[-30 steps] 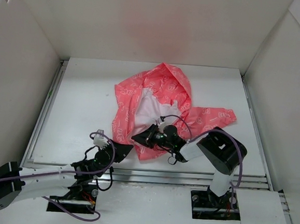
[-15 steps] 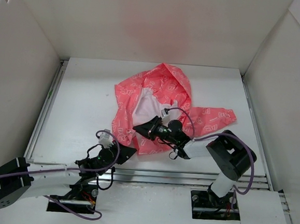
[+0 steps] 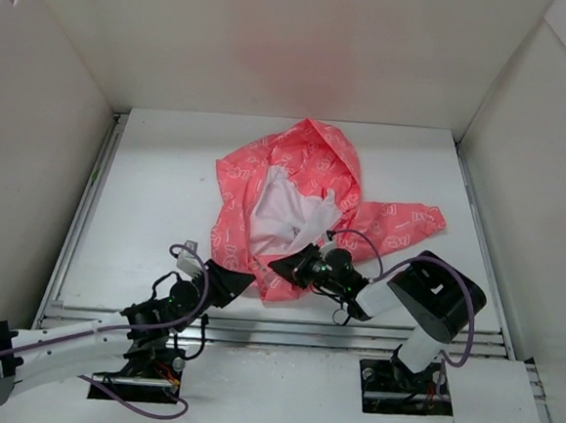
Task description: Zip up the jacket
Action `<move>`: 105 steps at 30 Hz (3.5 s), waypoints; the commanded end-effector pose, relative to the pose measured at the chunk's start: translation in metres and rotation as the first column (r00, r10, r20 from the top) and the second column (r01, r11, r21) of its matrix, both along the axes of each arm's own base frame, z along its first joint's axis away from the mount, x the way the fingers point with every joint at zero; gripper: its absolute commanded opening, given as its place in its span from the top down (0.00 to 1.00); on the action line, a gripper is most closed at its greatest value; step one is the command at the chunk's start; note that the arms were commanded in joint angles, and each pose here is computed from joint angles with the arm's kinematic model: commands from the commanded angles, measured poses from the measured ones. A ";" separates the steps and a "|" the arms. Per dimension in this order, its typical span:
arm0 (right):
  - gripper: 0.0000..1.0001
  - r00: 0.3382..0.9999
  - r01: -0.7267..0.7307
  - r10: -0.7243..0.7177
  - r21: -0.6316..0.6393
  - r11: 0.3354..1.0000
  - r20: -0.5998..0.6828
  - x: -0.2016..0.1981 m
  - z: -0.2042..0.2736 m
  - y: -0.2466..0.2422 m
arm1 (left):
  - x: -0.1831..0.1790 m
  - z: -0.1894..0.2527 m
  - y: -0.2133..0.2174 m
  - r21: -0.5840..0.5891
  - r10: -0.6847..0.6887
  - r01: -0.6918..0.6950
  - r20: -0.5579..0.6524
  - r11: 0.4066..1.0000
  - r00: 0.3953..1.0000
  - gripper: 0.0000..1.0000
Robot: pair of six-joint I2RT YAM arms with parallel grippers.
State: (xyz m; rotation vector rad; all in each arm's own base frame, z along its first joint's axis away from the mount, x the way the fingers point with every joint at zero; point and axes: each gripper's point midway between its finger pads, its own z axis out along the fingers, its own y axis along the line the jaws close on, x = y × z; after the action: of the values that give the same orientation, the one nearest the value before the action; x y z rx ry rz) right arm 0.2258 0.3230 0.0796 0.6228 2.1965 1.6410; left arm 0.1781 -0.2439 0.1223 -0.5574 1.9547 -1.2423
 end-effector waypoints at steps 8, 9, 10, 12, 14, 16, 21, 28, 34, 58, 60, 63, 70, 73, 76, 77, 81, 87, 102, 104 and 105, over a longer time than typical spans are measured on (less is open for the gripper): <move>1.00 0.976 -0.026 -0.010 0.164 0.986 0.216 -0.037 0.048 -0.007 | 0.006 -0.024 0.045 0.173 0.183 -0.171 -0.052 0.970 0.982 0.49; 1.00 0.979 -0.026 -0.005 0.150 0.988 0.202 -0.041 0.042 -0.009 | 0.011 -0.024 0.050 0.221 0.204 -0.190 -0.041 0.957 0.978 0.48; 1.00 0.980 -0.025 -0.005 0.150 0.988 0.200 -0.044 0.039 -0.010 | 0.019 -0.019 0.062 0.277 0.257 -0.237 -0.040 0.931 0.966 0.46; 0.98 0.981 -0.035 0.006 0.144 0.989 0.192 -0.050 0.034 -0.012 | 0.038 -0.007 0.072 0.366 0.279 -0.264 0.012 0.892 0.960 0.46; 0.90 0.977 -0.093 0.062 0.143 0.985 0.204 -0.058 0.038 -0.005 | 0.050 -0.011 0.077 0.436 0.269 -0.244 0.005 0.866 0.963 0.46; 0.80 0.971 -0.132 0.101 0.133 0.982 0.216 -0.067 0.039 0.001 | 0.071 -0.002 0.083 0.430 0.280 -0.254 0.003 0.866 0.960 0.45; 0.44 0.943 -0.215 0.195 0.048 0.975 0.270 -0.079 0.049 0.009 | 0.115 0.000 0.104 0.486 0.309 -0.283 0.027 0.827 0.951 0.45; 0.31 0.905 -0.098 0.228 -0.347 0.933 0.359 -0.071 0.055 -0.029 | 0.169 -0.024 0.122 0.505 0.291 -0.231 -0.041 0.832 0.956 0.46; 1.00 0.882 0.040 0.225 -0.542 0.840 0.414 -0.063 0.061 -0.077 | 0.210 -0.040 0.094 0.450 0.163 -0.100 -0.102 0.887 0.981 0.53; 1.00 0.819 0.003 0.393 -0.688 0.726 0.418 -0.040 0.046 -0.056 | 0.020 0.020 0.040 0.396 0.040 -0.007 -0.075 0.918 0.996 0.91; 1.00 0.821 0.019 0.380 -0.687 0.727 0.425 -0.038 0.045 -0.058 | -0.009 0.009 0.026 0.391 -0.018 0.060 -0.112 0.919 0.994 1.00; 1.00 0.820 0.035 0.365 -0.675 0.737 0.440 -0.038 0.049 -0.060 | -0.033 0.002 0.008 0.358 -0.024 0.080 -0.157 0.930 0.987 0.87; 0.64 0.827 0.020 0.361 -0.664 0.748 0.431 -0.040 0.045 -0.058 | -0.034 -0.006 -0.014 0.328 0.045 0.022 -0.197 0.945 0.979 0.38; 0.77 0.821 0.003 0.366 -0.645 0.764 0.438 -0.045 0.049 -0.056 | -0.027 -0.008 -0.020 0.281 0.087 -0.032 -0.187 0.959 0.979 0.35; 0.80 0.817 -0.029 0.377 -0.621 0.784 0.437 -0.052 0.049 -0.054 | -0.016 -0.002 -0.023 0.245 0.124 -0.085 -0.147 0.966 0.981 0.35; 0.80 0.820 -0.036 0.376 -0.616 0.787 0.432 -0.055 0.046 -0.056 | -0.014 0.000 -0.024 0.232 0.139 -0.103 -0.144 0.967 0.980 0.35; 0.79 0.825 -0.046 0.373 -0.607 0.793 0.425 -0.060 0.041 -0.058 | -0.009 -0.002 -0.031 0.243 0.151 -0.118 -0.124 0.963 0.981 0.36; 0.63 0.821 -0.071 0.390 -0.603 0.794 0.417 -0.063 0.040 -0.056 | -0.004 -0.009 -0.036 0.277 0.182 -0.142 -0.124 0.950 0.976 0.44; 0.57 0.810 -0.094 0.424 -0.626 0.774 0.404 -0.062 0.040 -0.051 | 0.012 -0.005 -0.030 0.324 0.265 -0.231 -0.067 0.917 0.962 0.63; 0.57 0.813 -0.096 0.426 -0.631 0.770 0.397 -0.062 0.038 -0.051 | 0.013 -0.004 -0.030 0.329 0.268 -0.233 -0.066 0.915 0.961 0.67; 0.57 0.813 -0.091 0.425 -0.633 0.769 0.398 -0.062 0.038 -0.051 | 0.013 -0.005 -0.027 0.341 0.277 -0.242 -0.059 0.908 0.959 0.68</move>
State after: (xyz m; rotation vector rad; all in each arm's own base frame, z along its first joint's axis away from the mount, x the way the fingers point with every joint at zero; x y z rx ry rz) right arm 0.1525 0.2602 0.0950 -0.3188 2.3037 0.9112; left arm 0.1798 -0.2656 0.0924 -0.6500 2.1199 -0.6820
